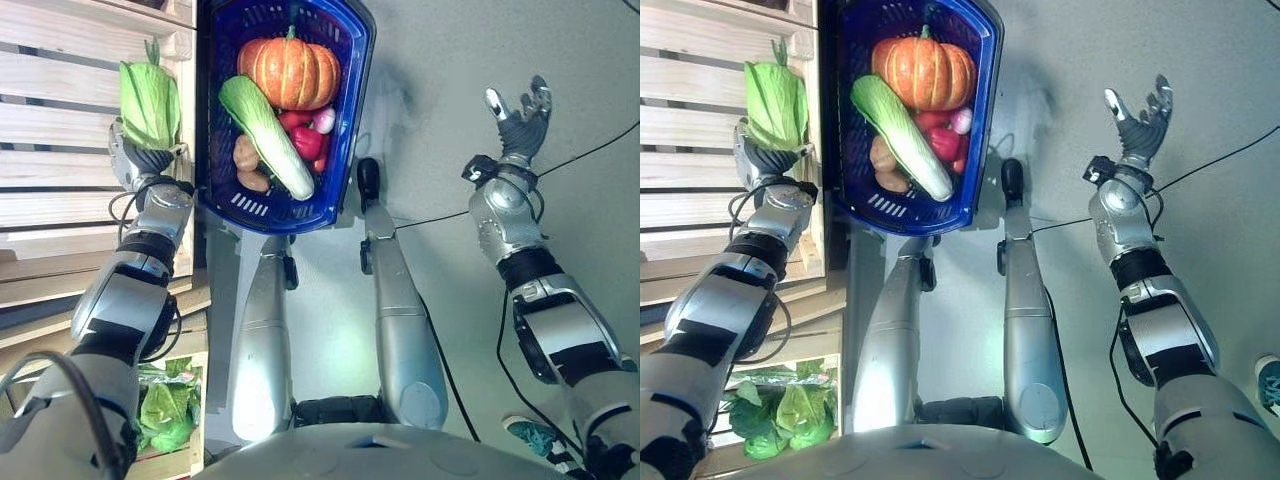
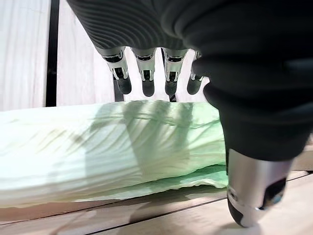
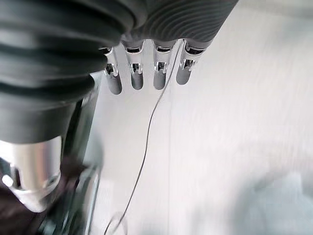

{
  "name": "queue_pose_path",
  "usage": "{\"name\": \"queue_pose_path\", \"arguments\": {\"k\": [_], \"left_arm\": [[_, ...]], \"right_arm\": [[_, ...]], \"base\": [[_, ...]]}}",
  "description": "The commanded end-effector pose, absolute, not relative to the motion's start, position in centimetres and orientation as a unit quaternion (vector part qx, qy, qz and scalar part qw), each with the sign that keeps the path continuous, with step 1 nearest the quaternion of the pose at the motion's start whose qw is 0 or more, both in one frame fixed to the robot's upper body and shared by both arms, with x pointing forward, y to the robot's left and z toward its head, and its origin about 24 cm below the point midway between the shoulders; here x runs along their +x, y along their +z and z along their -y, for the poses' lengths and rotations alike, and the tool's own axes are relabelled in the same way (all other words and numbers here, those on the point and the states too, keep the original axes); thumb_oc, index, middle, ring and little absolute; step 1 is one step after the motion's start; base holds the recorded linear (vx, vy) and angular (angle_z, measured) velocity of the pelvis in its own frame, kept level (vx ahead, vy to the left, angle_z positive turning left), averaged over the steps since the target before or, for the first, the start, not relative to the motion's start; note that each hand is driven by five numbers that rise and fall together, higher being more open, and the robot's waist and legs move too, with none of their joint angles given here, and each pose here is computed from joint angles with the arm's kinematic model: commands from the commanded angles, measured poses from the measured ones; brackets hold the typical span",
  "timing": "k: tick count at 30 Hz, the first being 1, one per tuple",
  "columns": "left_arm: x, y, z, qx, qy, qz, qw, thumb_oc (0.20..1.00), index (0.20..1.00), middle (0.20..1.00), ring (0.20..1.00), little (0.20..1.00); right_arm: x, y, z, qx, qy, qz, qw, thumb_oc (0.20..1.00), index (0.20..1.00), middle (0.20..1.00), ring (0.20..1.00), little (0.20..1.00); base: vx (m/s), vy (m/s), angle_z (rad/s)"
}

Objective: Pick up fruits and vegetables into the basket

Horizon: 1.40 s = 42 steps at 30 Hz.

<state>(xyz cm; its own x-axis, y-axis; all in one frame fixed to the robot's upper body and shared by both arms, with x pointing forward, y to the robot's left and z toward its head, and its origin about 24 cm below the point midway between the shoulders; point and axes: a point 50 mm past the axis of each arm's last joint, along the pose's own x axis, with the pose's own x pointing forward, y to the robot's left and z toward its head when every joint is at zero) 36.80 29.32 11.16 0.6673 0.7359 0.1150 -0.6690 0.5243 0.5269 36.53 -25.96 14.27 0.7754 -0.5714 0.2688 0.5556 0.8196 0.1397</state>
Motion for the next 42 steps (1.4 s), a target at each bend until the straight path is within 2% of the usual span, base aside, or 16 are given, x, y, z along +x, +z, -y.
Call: {"name": "queue_pose_path", "arguments": {"k": [1, 12, 27, 34, 42], "left_arm": [[34.7, 10.3, -33.2, 0.258, 0.462, -0.117, 0.841, 1.000, 1.000, 1.000, 1.000, 1.000], [34.2, 8.6, -33.5, 0.209, 0.444, -0.185, 0.852, 1.000, 1.000, 1.000, 1.000, 1.000], [34.2, 8.4, -33.6, 0.188, 0.436, -0.210, 0.855, 1.000, 1.000, 1.000, 1.000, 1.000], [34.1, 8.2, -33.6, 0.201, 0.428, -0.228, 0.851, 1.000, 1.000, 1.000, 1.000, 1.000], [33.7, 7.8, -33.8, 0.279, 0.417, -0.246, 0.829, 1.000, 1.000, 1.000, 1.000, 1.000]], "right_arm": [[35.3, 13.3, 28.7, 0.050, -0.339, 0.157, 0.926, 1.000, 1.000, 1.000, 1.000, 1.000], [35.6, 12.6, 29.3, 0.045, -0.340, 0.134, 0.930, 1.000, 1.000, 1.000, 1.000, 1.000], [36.3, 13.8, 28.3, 0.043, -0.330, 0.146, 0.932, 1.000, 1.000, 1.000, 1.000, 1.000], [36.4, 14.1, 28.0, 0.044, -0.323, 0.152, 0.933, 1.000, 1.000, 1.000, 1.000, 1.000], [36.4, 14.3, 27.4, 0.046, -0.316, 0.159, 0.934, 1.000, 1.000, 1.000, 1.000, 1.000]], "base": [[0.01, -0.005, -0.05], [0.00, -0.001, 0.00], [0.00, 0.000, 0.00], [0.00, 0.015, 0.00], [0.00, 0.000, 0.00]]}}
